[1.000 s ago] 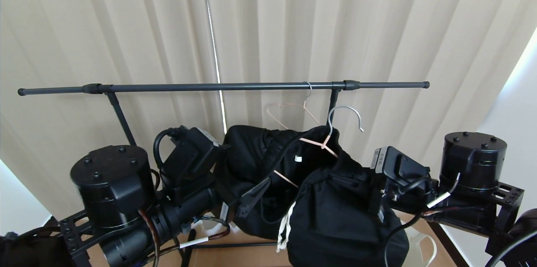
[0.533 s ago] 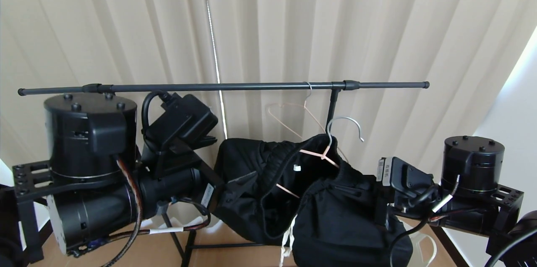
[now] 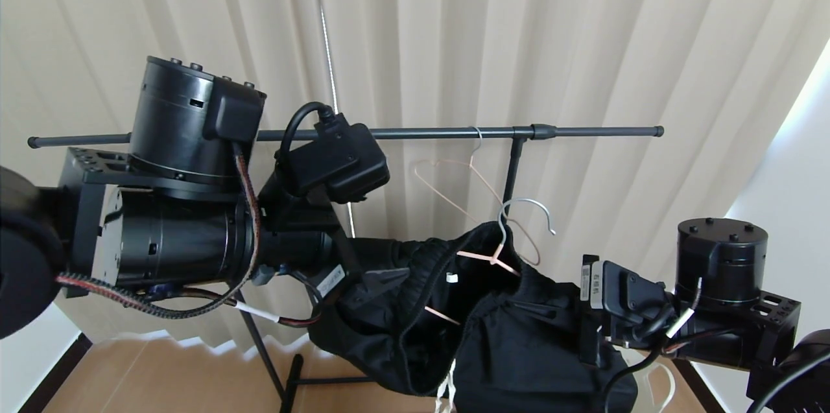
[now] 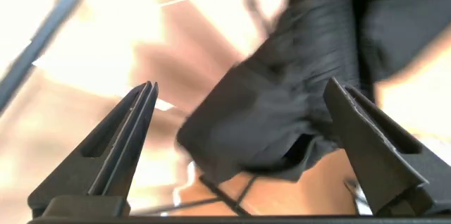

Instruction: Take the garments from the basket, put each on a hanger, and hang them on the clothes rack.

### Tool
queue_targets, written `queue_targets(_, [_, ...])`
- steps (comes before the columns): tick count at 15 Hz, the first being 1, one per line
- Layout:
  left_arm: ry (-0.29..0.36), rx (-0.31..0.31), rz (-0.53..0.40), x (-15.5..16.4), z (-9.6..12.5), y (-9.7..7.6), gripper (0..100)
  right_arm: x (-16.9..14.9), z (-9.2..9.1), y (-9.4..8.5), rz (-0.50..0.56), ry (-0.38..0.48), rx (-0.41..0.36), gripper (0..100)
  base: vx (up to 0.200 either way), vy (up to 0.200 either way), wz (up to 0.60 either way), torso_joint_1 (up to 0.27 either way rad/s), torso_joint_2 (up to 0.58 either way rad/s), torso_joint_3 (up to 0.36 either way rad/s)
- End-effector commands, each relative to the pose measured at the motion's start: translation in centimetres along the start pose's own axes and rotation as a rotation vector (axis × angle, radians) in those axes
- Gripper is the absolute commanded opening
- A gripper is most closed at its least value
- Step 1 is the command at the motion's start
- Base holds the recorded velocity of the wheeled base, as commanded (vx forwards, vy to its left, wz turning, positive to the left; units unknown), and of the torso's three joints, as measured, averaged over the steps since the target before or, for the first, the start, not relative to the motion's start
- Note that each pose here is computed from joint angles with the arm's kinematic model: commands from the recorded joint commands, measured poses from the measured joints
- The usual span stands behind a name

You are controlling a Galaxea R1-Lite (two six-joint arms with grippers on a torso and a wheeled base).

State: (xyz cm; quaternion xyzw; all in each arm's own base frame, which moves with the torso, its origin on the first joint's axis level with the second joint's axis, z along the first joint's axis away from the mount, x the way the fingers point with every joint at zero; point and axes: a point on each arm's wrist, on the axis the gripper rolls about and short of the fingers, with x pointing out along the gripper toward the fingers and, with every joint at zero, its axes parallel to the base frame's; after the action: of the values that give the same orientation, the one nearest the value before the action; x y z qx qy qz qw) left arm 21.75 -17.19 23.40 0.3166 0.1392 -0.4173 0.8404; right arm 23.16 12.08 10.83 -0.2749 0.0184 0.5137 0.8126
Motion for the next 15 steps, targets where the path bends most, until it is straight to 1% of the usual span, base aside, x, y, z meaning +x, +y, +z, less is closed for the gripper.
queue_targets(1, [-0.006,0.018,-0.102,1.1,-0.3,1.0,100,0.1,-0.2,0.1,0.008,0.006,0.004,0,0.000,0.000,0.00,0.000,0.00,0.000])
queue_targets(2, [-0.024,0.034,-0.165,1.7,-0.4,1.5,100,0.1,-0.1,0.1,0.008,0.004,0.001,0,0.000,0.000,0.00,0.000,0.00,0.000])
queue_targets(3, [-0.058,0.051,-0.230,2.5,-0.4,2.0,100,0.0,-0.2,0.4,0.021,0.000,0.004,0,0.000,0.000,0.00,0.000,0.00,0.000])
queue_targets(4, [-0.083,0.051,-0.277,3.2,-0.4,2.0,100,0.0,-0.2,0.4,0.024,0.000,0.005,0,0.000,0.000,0.00,0.000,0.00,0.000])
queue_targets(6, [-0.112,0.072,-0.332,4.4,-0.2,1.9,100,0.2,-0.1,0.5,0.032,-0.002,0.003,0,0.000,0.000,0.00,0.000,0.00,0.000])
queue_targets(9, [-0.130,0.106,-0.328,4.8,0.1,2.3,100,0.2,-0.1,0.6,0.032,-0.004,0.000,0,0.000,0.000,0.00,0.000,0.00,0.000])
queue_targets(12, [-0.114,0.145,-0.324,5.2,-1.0,3.0,100,0.2,0.0,0.5,0.030,-0.009,-0.001,0,0.000,0.000,0.00,0.000,0.00,0.000])
queue_targets(13, [-0.111,0.151,-0.349,5.5,-1.5,3.0,100,0.2,0.1,0.4,0.028,-0.012,-0.002,0,0.000,0.000,0.00,0.000,0.00,0.000])
queue_targets(15, [-0.153,0.147,-0.394,5.5,-1.6,3.1,100,0.4,0.4,0.6,0.038,-0.019,-0.007,0,0.000,0.000,0.00,0.000,0.00,0.000])
